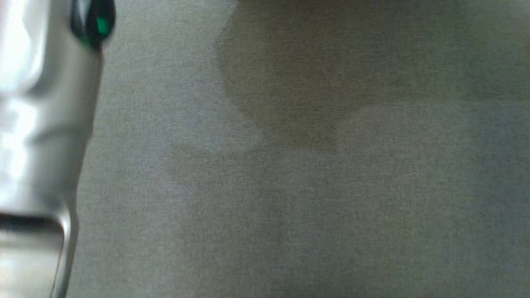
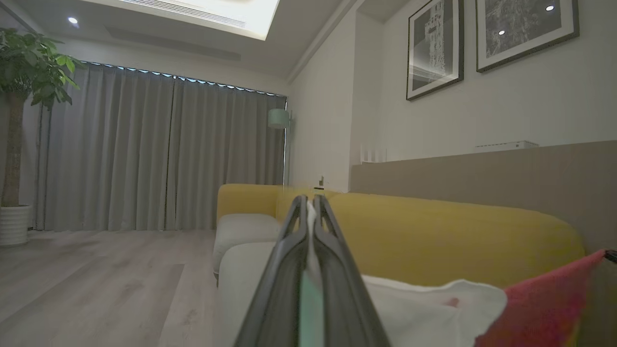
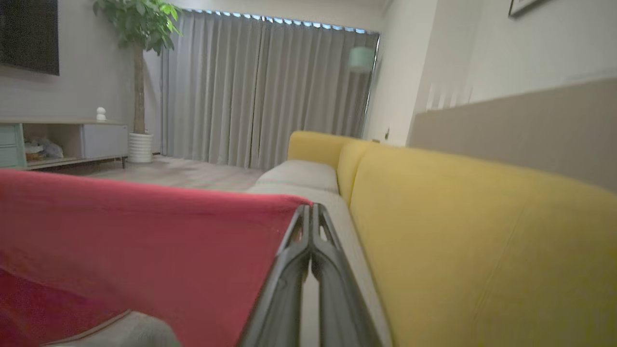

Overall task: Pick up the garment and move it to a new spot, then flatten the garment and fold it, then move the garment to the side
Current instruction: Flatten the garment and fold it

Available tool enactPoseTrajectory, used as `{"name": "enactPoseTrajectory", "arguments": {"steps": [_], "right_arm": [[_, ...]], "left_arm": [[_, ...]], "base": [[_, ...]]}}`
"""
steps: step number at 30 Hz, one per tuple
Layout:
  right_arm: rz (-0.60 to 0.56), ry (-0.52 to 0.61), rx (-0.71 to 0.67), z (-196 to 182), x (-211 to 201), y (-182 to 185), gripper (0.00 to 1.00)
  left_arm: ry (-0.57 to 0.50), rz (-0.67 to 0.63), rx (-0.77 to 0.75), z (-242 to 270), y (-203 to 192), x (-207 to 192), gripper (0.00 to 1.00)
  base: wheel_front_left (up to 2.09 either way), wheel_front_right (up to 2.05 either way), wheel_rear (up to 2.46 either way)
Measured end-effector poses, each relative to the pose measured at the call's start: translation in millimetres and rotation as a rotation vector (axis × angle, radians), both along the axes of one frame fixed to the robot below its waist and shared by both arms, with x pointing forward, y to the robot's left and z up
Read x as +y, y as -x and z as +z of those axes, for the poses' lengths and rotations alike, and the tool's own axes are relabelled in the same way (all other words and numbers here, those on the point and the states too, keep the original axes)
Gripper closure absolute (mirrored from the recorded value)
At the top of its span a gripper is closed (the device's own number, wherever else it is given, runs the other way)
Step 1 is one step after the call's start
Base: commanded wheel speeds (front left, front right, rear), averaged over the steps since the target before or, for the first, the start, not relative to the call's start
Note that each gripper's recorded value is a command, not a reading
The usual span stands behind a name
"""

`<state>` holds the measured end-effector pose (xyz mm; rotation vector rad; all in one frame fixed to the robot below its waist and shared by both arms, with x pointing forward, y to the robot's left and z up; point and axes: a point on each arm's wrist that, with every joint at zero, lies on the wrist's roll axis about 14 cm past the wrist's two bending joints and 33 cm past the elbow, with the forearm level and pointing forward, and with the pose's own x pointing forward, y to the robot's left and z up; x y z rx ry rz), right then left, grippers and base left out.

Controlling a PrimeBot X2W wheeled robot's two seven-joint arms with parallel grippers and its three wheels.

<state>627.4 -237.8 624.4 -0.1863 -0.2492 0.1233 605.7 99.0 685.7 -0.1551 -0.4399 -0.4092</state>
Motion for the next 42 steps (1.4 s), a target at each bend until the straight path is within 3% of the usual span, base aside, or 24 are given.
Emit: {"name": "enactPoseTrajectory", "arguments": {"steps": [5, 12, 17, 25, 33, 42], "right_arm": [[-0.012, -0.065, 0.159, -70.1, -6.3, 28.9, 1.0], [-0.016, -0.124, 0.214, -102.6, -12.3, 95.9, 1.0], [-0.019, -0.153, 0.328, -147.3, -9.8, 164.0, 1.0], [-0.066, -0.204, 0.436, -181.8, -15.5, 242.7, 1.0], [-0.084, -0.232, 0.493, -193.9, -10.4, 244.6, 1.0], [-0.056, -0.195, 0.502, -195.0, -0.8, 182.3, 1.0]], "left_arm": [[-0.025, -0.024, 0.077, -53.7, 38.7, 9.2, 1.0], [-0.055, -0.021, 0.271, -137.9, 120.3, 20.7, 1.0], [-0.042, 0.002, 0.45, -193.1, 188.0, 22.8, 1.0], [0.019, 0.057, 0.6, -222.2, 251.0, 23.9, 1.0], [0.026, 0.066, 0.604, -221.8, 237.4, 23.6, 1.0], [-0.005, 0.023, 0.5, -198.2, 146.8, 13.1, 1.0]], "base": [[0.0, 0.0, 0.0], [0.0, 0.0, 0.0], [0.0, 0.0, 0.0], [0.0, 0.0, 0.0], [0.0, 0.0, 0.0], [0.0, 0.0, 0.0]]}}
